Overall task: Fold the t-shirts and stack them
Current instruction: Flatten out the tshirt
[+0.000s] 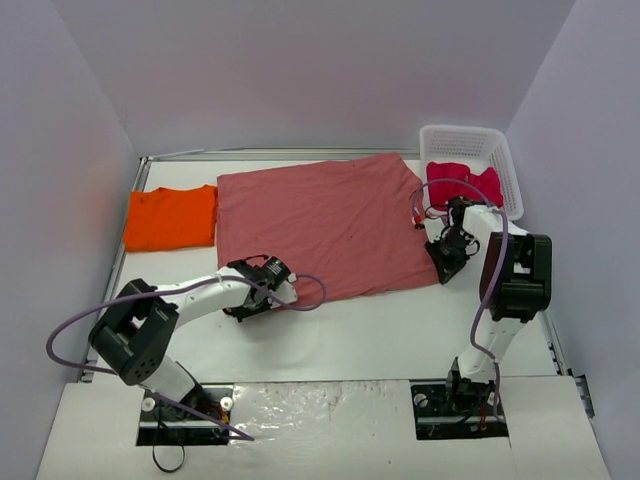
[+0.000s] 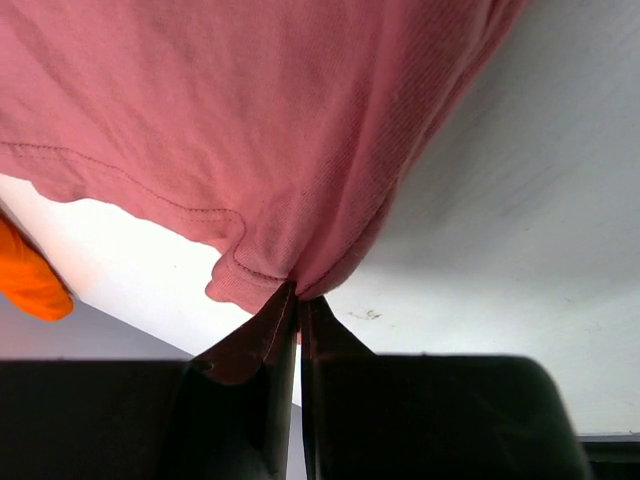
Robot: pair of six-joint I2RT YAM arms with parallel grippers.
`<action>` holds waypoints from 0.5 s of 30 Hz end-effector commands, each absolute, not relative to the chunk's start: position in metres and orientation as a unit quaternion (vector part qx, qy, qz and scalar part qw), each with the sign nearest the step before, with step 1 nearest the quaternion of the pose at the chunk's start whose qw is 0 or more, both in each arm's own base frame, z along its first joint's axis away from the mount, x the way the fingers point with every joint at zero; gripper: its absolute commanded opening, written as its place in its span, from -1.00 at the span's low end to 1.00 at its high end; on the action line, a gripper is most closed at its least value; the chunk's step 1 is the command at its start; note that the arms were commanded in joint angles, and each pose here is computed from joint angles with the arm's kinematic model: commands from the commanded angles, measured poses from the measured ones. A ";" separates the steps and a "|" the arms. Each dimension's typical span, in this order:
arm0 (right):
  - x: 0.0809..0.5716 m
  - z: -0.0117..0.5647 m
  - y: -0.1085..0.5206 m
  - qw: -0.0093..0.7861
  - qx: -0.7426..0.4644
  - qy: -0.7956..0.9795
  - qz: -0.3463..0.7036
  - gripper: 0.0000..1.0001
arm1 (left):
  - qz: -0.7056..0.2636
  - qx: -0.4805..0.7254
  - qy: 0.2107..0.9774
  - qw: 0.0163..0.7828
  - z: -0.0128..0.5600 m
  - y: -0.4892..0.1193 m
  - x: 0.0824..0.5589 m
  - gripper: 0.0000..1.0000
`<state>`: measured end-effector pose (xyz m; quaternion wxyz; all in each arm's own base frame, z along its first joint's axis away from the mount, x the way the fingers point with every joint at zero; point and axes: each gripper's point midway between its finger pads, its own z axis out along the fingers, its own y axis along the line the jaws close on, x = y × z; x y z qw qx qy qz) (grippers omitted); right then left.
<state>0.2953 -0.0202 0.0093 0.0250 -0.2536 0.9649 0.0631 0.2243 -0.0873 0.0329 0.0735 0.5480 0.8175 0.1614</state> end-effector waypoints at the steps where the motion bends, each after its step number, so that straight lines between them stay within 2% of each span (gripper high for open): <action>1: 0.285 0.041 -0.021 0.040 -0.264 0.962 0.058 -1.00 | 0.182 0.534 0.819 0.102 0.058 -0.083 0.234 -0.95; 5: 0.263 0.059 -0.019 0.022 -0.286 0.955 0.071 -1.00 | 0.170 0.533 0.821 0.112 0.075 -0.084 0.231 -0.95; 11: 0.247 0.098 -0.007 0.043 -0.321 0.941 0.101 -1.00 | 0.178 0.518 0.822 0.159 0.113 -0.082 0.236 -0.95; 15: 0.259 0.116 -0.006 0.065 -0.326 0.938 0.098 -1.00 | 0.193 0.500 0.822 0.192 0.134 -0.076 0.249 -0.95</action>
